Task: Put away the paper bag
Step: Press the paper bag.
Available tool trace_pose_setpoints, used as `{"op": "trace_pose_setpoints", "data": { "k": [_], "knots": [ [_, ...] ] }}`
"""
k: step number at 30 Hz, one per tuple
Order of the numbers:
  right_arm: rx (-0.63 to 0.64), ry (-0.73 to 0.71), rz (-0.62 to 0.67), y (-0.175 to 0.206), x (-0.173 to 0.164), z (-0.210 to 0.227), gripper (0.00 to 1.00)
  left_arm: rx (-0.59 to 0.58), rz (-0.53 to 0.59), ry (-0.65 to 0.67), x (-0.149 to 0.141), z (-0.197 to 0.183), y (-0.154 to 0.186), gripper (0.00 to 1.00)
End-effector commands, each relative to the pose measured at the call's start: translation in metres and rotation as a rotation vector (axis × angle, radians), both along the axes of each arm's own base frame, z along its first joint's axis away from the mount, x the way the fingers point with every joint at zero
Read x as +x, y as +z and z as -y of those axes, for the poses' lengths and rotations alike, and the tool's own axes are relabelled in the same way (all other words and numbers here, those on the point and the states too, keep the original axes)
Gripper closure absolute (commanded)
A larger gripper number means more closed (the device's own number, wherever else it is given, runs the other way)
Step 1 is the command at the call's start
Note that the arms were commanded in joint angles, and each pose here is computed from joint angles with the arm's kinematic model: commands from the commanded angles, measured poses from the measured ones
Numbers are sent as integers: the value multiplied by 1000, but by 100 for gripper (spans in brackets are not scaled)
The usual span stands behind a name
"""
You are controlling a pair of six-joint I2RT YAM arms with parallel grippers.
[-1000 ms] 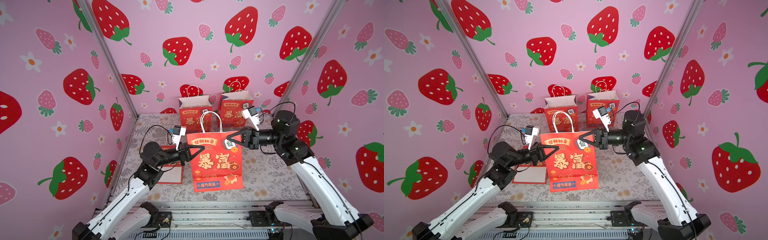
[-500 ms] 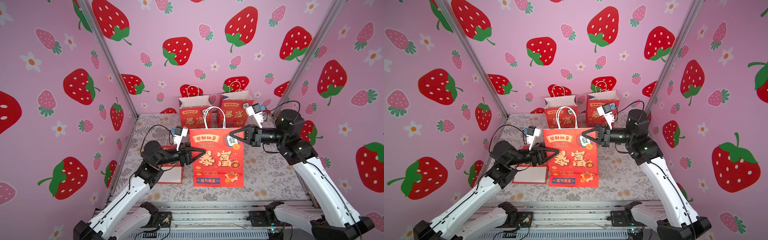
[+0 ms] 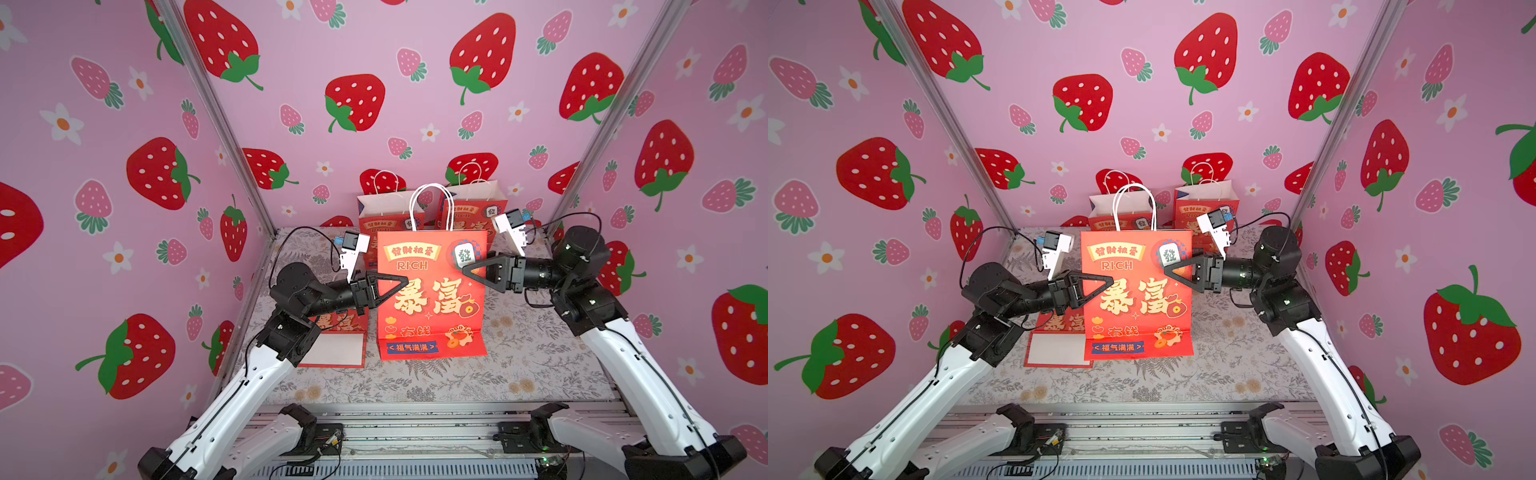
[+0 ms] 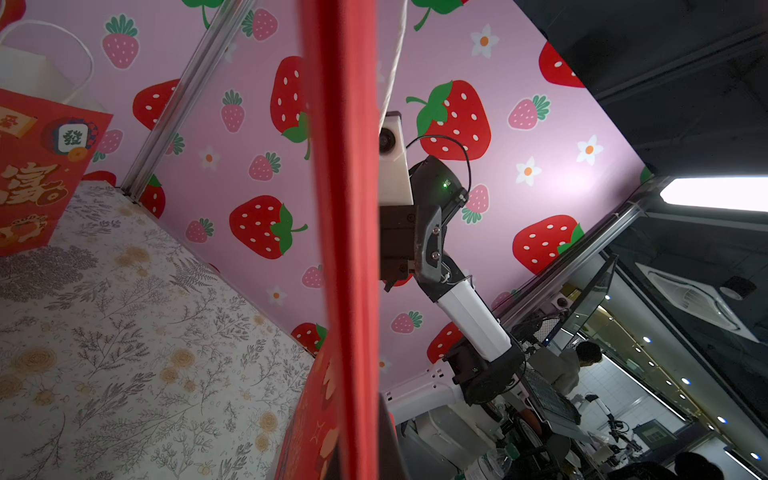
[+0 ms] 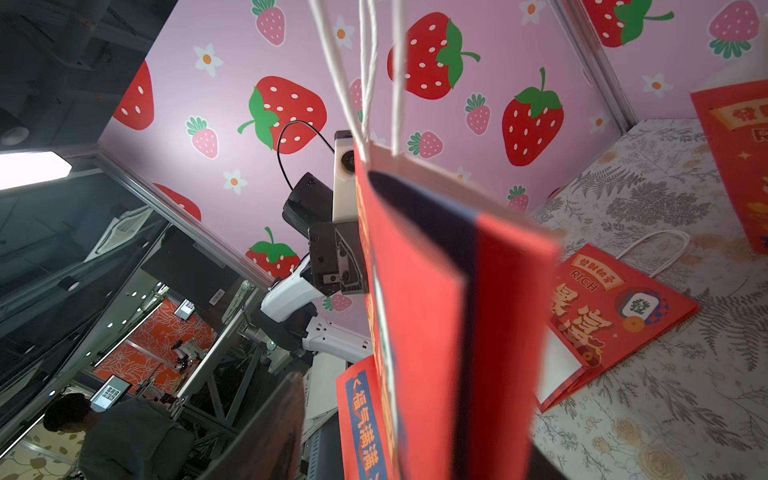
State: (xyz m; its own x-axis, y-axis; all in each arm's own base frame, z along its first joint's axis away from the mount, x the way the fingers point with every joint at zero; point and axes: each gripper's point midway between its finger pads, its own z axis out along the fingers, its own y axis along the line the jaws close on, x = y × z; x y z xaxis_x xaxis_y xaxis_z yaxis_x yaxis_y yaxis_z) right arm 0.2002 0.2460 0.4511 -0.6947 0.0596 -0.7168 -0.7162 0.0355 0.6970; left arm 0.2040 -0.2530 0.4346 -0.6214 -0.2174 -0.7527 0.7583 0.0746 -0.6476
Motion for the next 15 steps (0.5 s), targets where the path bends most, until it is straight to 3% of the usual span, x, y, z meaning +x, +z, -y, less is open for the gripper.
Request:
{"op": "trace_pose_setpoints", "data": {
  "k": [1, 11, 12, 13, 15],
  "knots": [
    [39, 25, 18, 16, -17, 5, 41, -23, -57, 18, 9, -1, 17, 100],
    [35, 4, -101, 5, -8, 3, 89, -31, -101, 25, 24, 4, 25, 100],
    [33, 4, -117, 5, -5, 2, 96, -28, -111, 21, 25, 5, 25, 96],
    [32, 2, -129, 5, -2, 1, 100, -25, -118, 16, 25, 6, 24, 84],
    [33, -3, -147, 8, 5, -1, 100, -16, -133, -5, 24, 8, 22, 64]
  ]
}}
